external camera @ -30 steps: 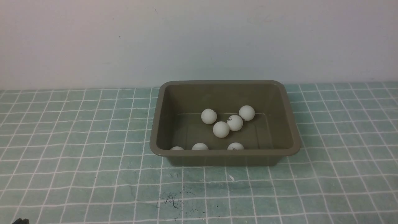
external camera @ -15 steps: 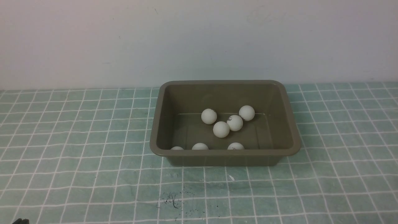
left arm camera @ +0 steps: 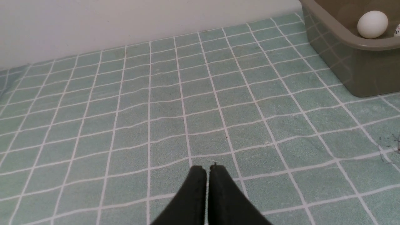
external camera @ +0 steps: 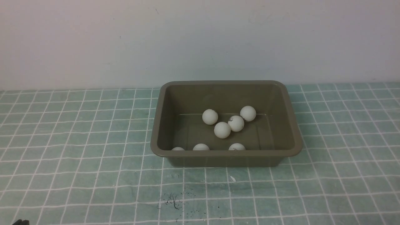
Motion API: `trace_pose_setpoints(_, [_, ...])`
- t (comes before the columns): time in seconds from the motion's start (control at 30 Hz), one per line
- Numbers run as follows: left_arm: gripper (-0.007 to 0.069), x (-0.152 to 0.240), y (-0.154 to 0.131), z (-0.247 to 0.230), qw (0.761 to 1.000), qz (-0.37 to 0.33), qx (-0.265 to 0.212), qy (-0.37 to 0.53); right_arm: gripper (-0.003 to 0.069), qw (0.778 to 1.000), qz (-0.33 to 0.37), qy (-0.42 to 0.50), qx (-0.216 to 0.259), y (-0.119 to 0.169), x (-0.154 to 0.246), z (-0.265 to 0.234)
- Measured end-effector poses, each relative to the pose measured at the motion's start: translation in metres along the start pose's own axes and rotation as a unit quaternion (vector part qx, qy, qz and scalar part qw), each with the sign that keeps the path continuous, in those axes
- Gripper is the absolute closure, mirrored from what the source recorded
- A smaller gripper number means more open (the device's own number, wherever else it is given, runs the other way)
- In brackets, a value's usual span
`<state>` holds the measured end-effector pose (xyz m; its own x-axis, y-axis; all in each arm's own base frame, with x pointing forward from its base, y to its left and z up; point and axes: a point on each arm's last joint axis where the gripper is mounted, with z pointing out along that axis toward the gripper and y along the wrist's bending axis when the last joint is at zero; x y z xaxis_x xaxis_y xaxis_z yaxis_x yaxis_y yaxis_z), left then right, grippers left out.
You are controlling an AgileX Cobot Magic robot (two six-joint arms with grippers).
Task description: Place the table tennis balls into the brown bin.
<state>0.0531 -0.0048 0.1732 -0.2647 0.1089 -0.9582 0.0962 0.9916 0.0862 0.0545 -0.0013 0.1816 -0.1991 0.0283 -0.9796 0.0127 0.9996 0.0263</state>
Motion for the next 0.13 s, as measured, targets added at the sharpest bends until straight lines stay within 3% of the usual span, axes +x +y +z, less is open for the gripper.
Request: trace_pose_setpoints(0.13, [0.0630, 0.0000, 0.0000, 0.0000, 1.000, 0.000, 0.000, 0.000, 0.0673, 1.000, 0.000, 0.000, 0.000, 0.0000, 0.0000, 0.0000])
